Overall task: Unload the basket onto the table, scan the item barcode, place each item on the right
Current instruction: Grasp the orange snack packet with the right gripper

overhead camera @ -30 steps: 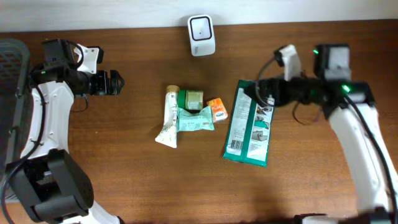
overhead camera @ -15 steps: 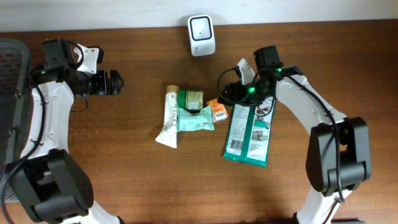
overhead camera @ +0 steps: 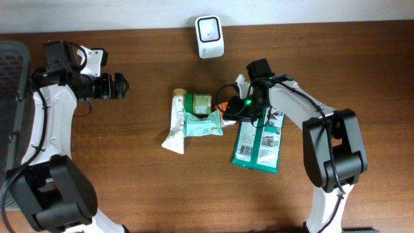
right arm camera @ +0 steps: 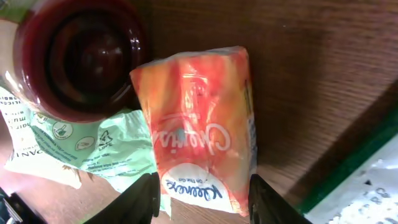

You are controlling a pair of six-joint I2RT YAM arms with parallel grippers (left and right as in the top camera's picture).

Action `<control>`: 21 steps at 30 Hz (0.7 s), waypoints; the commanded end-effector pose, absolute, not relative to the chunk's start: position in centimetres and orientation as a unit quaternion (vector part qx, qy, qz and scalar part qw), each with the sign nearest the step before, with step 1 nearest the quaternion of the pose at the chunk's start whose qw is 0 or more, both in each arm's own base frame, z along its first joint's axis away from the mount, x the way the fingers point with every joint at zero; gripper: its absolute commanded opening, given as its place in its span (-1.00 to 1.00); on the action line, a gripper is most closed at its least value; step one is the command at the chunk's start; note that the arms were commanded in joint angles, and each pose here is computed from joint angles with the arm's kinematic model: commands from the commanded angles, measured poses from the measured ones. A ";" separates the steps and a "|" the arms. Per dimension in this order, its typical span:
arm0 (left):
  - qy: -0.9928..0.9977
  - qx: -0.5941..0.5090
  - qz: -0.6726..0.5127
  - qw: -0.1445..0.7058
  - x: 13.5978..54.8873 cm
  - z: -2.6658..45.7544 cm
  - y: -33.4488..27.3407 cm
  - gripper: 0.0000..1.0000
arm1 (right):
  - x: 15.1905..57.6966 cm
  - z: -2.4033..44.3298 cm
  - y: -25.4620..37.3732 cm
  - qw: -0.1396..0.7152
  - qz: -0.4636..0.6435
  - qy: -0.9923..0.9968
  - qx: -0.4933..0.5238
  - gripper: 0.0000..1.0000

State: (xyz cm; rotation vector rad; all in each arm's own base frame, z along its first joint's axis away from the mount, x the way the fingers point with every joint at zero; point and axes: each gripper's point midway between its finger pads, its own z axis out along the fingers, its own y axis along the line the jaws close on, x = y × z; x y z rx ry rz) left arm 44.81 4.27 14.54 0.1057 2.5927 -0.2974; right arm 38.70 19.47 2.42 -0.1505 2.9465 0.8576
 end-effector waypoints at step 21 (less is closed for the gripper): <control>0.955 0.046 -0.108 0.271 44.9 15.3 4.4 0.98 | 37.7 8.9 16.7 0.022 0.541 0.839 -0.060 -0.92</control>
